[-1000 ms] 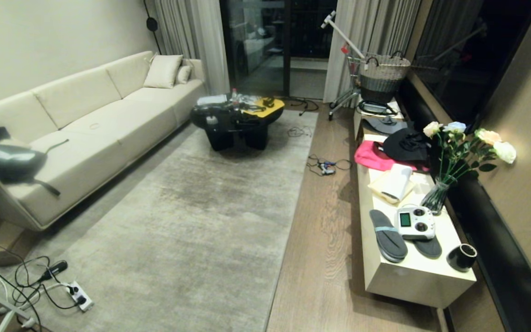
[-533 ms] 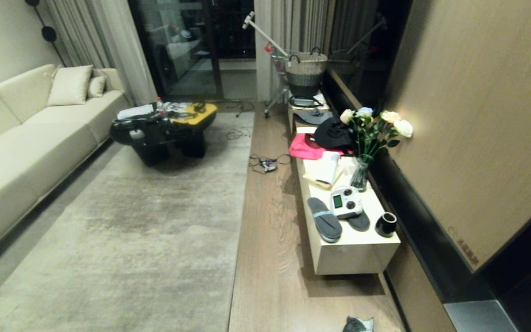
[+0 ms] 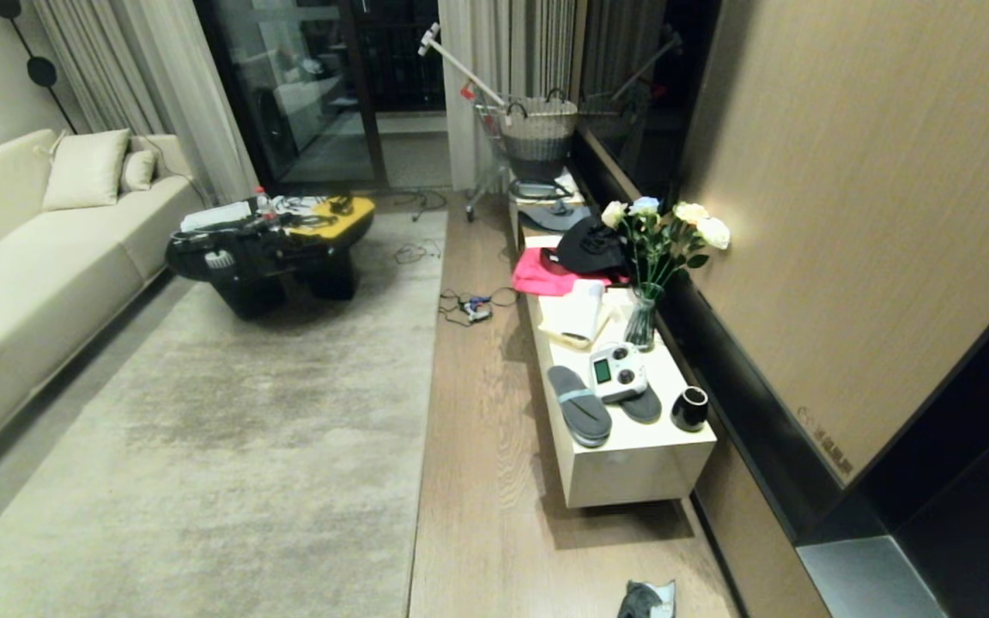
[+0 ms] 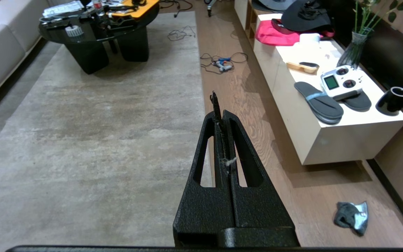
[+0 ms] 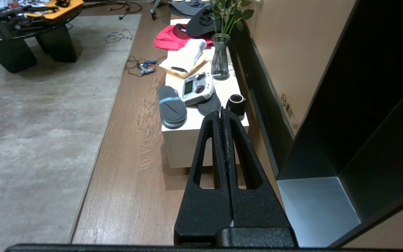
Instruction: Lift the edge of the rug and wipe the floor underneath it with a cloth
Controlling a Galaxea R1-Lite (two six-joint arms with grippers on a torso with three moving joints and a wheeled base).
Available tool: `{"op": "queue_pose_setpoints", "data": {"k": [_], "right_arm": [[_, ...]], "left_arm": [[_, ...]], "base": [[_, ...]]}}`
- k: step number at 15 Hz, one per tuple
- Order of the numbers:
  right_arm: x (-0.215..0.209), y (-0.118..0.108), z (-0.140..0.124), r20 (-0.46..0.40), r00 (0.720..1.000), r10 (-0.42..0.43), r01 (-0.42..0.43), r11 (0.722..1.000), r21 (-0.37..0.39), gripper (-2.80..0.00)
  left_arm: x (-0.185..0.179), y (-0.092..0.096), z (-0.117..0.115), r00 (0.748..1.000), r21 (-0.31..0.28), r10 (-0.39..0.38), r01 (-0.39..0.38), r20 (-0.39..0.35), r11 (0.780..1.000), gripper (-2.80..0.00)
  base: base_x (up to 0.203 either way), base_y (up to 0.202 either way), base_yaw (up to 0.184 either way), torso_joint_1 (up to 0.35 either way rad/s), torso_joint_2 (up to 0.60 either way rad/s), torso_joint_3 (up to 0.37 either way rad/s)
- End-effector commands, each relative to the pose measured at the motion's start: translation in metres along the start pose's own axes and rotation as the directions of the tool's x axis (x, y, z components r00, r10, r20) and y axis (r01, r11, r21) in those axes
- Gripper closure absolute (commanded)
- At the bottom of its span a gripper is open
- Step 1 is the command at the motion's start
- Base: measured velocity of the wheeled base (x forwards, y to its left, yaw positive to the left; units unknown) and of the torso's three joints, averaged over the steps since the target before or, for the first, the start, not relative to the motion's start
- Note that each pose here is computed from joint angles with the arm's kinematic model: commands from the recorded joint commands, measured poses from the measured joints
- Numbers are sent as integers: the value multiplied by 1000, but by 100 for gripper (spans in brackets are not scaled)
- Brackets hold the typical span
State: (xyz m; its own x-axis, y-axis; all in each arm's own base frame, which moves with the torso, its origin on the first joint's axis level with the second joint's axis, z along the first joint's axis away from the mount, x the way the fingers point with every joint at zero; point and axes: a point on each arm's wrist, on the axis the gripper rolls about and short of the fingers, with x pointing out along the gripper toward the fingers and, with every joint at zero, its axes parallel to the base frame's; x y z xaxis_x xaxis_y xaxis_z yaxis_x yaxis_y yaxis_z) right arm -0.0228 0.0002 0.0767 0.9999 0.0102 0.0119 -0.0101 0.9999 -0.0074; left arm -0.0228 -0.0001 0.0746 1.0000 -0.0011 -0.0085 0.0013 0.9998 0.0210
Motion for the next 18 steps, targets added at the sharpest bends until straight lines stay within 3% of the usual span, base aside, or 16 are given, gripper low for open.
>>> {"op": "queue_pose_setpoints", "data": {"k": [1,18], "right_arm": [[0,0,0,0,1000,1,-1,1000,0,0],[0,0,0,-1,1000,1,-1,1000,0,0]], "left_arm": [[0,0,0,1000,0,0,0,-1,1000,0],[0,0,0,1000,0,0,0,-2,1000,0]], "base": [[0,0,0,0,0,0],[0,0,0,0,0,0]]}}
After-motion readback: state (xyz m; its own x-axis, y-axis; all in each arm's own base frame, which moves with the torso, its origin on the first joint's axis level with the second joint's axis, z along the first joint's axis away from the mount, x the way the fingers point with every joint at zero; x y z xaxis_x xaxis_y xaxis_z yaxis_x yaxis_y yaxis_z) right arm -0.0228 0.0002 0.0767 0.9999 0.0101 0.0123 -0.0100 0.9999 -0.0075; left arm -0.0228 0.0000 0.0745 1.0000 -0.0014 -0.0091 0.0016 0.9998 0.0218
